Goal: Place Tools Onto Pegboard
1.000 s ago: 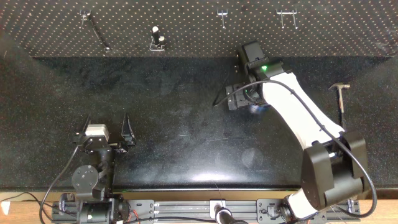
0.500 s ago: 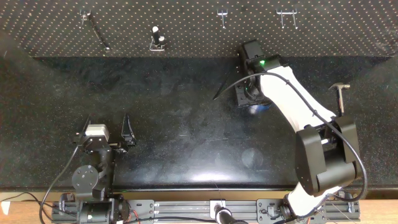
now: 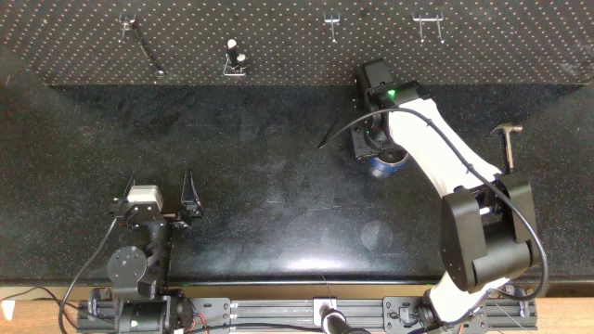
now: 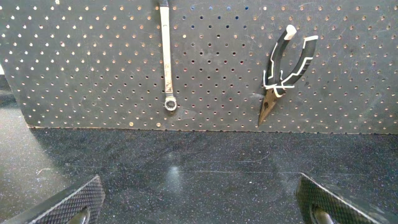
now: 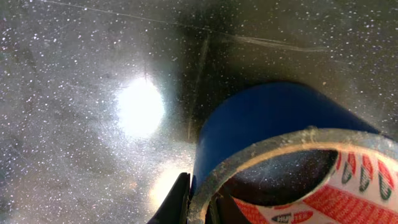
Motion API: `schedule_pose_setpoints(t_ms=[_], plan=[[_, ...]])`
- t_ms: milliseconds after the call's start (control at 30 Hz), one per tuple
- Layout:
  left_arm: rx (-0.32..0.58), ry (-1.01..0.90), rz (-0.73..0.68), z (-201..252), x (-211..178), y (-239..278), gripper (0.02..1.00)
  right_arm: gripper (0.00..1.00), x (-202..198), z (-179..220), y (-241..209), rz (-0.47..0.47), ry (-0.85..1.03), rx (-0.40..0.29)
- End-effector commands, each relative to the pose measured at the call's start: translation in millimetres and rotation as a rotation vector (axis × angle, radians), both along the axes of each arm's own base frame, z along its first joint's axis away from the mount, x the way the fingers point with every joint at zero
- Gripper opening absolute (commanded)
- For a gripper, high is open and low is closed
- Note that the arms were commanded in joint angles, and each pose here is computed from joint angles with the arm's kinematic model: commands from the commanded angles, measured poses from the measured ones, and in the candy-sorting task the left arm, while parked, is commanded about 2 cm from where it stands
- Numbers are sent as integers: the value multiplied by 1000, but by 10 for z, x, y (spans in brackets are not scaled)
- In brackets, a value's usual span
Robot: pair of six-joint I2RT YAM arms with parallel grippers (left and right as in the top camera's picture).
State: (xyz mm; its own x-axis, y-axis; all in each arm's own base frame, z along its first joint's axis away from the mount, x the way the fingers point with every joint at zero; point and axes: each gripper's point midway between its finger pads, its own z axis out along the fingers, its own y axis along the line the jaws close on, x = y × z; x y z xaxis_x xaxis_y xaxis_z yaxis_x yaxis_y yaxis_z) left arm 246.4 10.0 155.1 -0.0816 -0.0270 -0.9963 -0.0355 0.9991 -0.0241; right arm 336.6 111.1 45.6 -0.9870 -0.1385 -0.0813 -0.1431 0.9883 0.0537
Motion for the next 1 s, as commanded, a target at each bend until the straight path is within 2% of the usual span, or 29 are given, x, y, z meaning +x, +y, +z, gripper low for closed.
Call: schedule_pose_setpoints(t_ms=[33,267,433,767,900,933,1000], plan=[[17,-2,12,2,-8,24,993,80,156,68,40,-1,-56,16],[17,-2,12,1,-8,24,996,75,301,260,85,-5,-151,46],[17,-2,12,1,-8,25,996,77,355,781,96,-20,-295,94],[17,-2,12,1,-8,24,993,75,208,1483,68,-23,-460,156],[17,-2,12,1,-8,25,996,77,328,1864,184,-4,-643,221],[17,-2,12,2,-8,24,996,75,379,2010,305,20,-723,257],[17,-2,12,1,-8,24,993,75,421,2123,436,44,-792,275]])
